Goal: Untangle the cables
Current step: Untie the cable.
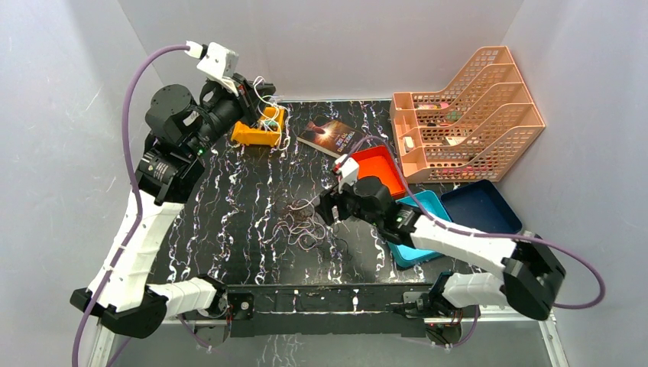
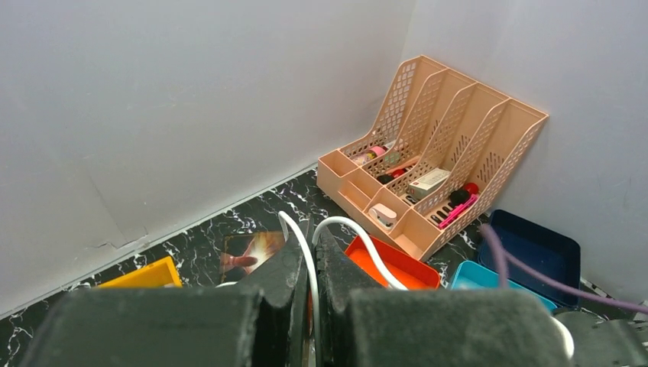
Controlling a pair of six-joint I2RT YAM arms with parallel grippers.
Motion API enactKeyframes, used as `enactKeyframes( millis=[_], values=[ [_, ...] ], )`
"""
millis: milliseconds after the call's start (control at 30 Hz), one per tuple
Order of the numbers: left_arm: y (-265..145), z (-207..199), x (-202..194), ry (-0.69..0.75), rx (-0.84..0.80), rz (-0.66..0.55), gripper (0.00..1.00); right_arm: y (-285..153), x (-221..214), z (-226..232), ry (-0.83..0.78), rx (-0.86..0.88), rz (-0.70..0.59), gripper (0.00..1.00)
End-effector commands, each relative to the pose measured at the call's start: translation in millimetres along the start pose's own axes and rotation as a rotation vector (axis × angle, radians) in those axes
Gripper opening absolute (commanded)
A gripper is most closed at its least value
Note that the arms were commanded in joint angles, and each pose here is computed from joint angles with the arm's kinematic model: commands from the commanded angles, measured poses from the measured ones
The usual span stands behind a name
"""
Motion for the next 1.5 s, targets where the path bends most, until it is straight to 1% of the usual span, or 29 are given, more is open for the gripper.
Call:
enactKeyframes(
  millis=[0, 67, 133, 300, 367, 433, 533, 633, 733, 833, 933, 1100, 1233, 1333, 1467],
  values=[
    [-11, 0, 2, 0.006, 0.014, -0.02, 0.0, -32, 13, -12, -0.011, -0.107, -0.017, 0.84],
    [-11, 1, -1, 0.004, 0.017, -0.011, 0.0, -42, 19, -12, 0.017, -0.113, -0.037, 0.86],
    [-10, 2, -5, 0.002, 0.018, -0.002, 0.0, -45, 21, -8, 0.049, -0.082, -0.037, 0.86],
    [-14, 2, -7, -0.002, 0.02, 0.0, 0.0, -30, 39, 13, 0.06, 0.095, 0.046, 0.86],
    [-16, 2, -6, -0.004, 0.024, 0.0, 0.0, -25, 52, 15, 0.059, 0.112, 0.032, 0.87],
    [-18, 2, -6, -0.005, 0.024, 0.004, 0.0, -24, 65, 14, 0.064, 0.106, -0.032, 0.87],
    [-20, 0, -8, -0.015, 0.018, 0.016, 0.0, -32, 80, 11, 0.093, 0.07, -0.167, 0.87],
    [-20, -3, -14, -0.024, -0.018, 0.045, 0.0, -50, 95, 12, 0.114, 0.092, -0.338, 0.87],
    [-18, -7, -22, -0.042, -0.066, 0.076, 0.0, -75, 112, 17, 0.052, 0.172, -0.504, 0.86],
    [-16, -9, -31, -0.068, -0.102, 0.101, 0.0, -98, 131, 20, -0.004, 0.209, -0.619, 0.85],
    [-14, -15, -44, -0.09, -0.179, 0.143, 0.0, -121, 157, 18, -0.078, 0.202, -0.715, 0.85],
    [-13, -16, -63, -0.111, -0.239, 0.193, 0.0, -151, 190, 24, -0.201, 0.267, -0.804, 0.85],
    [-10, -19, -76, -0.141, -0.286, 0.247, 0.0, -155, 205, 24, -0.23, 0.259, -0.846, 0.87],
    [-6, -19, -87, -0.173, -0.307, 0.288, 0.0, -146, 215, 19, -0.225, 0.208, -0.831, 0.87],
    [-4, -16, -92, -0.176, -0.298, 0.294, 0.0, -125, 219, 14, -0.174, 0.163, -0.766, 0.88]
  ],
)
Point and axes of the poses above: each gripper's point midway between its finger pads, its own y axis out along the fingers, its own z axis along the line the jaws close on, x = y × z, the point moved 7 cm from there along -y, back along the fingers, and after that the axes turned 12 degrees about -y, right-handed, at the moved point
